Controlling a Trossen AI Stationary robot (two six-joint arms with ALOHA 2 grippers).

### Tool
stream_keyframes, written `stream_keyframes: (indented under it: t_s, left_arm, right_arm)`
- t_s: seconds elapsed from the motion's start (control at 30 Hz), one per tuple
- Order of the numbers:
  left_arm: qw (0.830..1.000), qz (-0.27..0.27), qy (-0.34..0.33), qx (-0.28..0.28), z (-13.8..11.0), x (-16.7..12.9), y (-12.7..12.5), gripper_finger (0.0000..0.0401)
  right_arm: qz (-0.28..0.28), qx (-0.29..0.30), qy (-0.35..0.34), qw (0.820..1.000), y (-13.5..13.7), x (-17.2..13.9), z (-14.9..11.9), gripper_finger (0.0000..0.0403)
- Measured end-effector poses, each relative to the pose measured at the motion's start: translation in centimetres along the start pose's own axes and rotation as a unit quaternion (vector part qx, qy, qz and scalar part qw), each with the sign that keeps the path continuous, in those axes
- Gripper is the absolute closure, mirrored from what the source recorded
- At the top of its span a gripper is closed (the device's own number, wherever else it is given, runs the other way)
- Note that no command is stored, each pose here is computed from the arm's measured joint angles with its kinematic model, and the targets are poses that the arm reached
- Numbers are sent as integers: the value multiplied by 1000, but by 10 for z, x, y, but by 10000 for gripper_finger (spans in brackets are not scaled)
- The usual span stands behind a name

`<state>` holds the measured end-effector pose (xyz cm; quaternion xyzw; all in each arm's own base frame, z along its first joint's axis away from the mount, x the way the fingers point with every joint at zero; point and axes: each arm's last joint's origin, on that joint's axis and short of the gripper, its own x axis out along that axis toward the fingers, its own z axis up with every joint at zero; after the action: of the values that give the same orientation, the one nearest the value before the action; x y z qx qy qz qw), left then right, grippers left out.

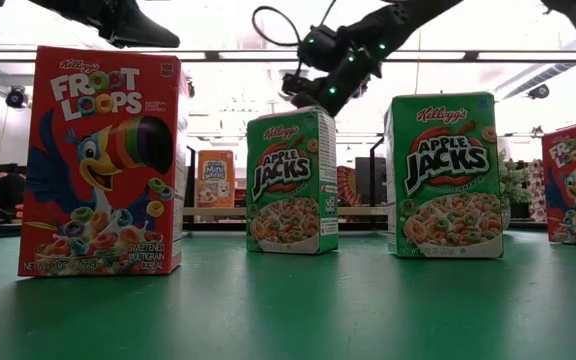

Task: Stack cereal on shelf
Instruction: Put the top red cereal box box on the shelf

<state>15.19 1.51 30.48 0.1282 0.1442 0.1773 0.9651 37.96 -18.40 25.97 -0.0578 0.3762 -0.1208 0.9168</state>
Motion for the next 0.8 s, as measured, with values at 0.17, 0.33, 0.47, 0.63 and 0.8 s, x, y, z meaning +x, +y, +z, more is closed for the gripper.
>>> stream_keyframes:
  t_s: [0.17,0.33,0.47,0.63,0.8]
  left_arm:
    - [1000,0,0,1,0,0,0,310]
    - [1000,0,-1,5,0,0,0,310]
    - [1000,0,0,6,0,0,0,310]
    - [1000,0,-1,6,0,0,0,310]
    - [1000,0,-1,6,0,0,0,310]
  right_arm:
    - [-51,9,-12,999,0,6,-12,390]
    - [-62,7,-9,998,-4,15,-18,390]
    - [-88,6,-10,996,-11,16,-19,390]
    - [-100,11,-9,995,-20,15,-22,390]
    - [-108,16,-9,994,-28,14,-25,390]
